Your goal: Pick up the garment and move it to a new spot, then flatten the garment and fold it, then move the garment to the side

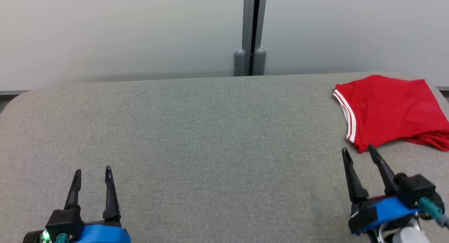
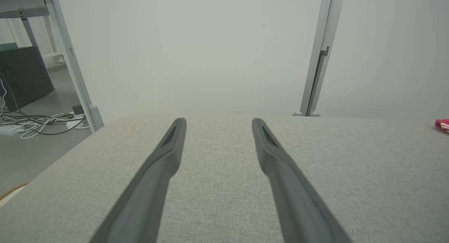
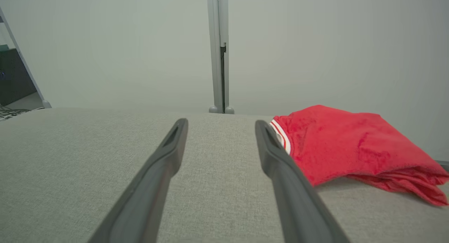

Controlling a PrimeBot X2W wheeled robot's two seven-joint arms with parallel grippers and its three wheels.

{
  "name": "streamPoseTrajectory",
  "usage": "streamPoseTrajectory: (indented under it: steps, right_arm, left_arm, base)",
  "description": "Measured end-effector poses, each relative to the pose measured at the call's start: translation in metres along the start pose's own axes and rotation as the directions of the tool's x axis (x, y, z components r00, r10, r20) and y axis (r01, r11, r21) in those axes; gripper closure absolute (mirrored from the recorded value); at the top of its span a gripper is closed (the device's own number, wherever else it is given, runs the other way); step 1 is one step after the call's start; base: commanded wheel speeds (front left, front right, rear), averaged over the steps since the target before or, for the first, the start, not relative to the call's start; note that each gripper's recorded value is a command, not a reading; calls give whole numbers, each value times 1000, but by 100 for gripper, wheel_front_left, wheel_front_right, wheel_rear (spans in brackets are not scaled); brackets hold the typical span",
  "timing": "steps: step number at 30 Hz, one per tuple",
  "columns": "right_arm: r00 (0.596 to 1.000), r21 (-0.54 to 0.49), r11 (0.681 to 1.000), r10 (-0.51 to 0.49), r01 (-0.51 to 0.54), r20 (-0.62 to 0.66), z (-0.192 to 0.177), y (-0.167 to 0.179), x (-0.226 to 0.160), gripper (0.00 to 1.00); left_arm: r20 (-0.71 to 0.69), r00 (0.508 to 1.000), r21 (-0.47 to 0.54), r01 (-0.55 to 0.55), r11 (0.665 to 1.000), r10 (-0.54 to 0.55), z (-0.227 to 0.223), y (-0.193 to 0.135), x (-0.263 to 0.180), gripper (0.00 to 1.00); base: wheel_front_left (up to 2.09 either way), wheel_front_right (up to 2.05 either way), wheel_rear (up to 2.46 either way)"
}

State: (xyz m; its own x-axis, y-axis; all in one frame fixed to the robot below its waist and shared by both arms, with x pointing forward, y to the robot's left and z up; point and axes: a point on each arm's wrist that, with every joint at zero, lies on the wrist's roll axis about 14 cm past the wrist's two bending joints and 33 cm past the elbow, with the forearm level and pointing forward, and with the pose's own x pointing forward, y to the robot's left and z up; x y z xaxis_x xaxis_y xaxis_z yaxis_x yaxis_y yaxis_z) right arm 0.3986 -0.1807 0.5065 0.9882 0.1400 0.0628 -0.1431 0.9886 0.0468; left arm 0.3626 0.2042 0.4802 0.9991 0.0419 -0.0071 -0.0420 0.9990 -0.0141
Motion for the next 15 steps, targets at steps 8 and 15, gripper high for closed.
streamPoseTrajectory:
  steps: [8,15]
  right_arm:
    - [999,34,999,-37,38,-28,-14,11,-29,0]
    - [997,45,996,-74,75,-34,-17,7,-40,0]
  left_arm:
    - [-2,1000,-6,14,1000,-14,-1,-2,-9,0]
    - [2,1000,-9,25,1000,-25,1,-4,-9,0]
  base:
    - [0,0,0]
    - [0,0,0]
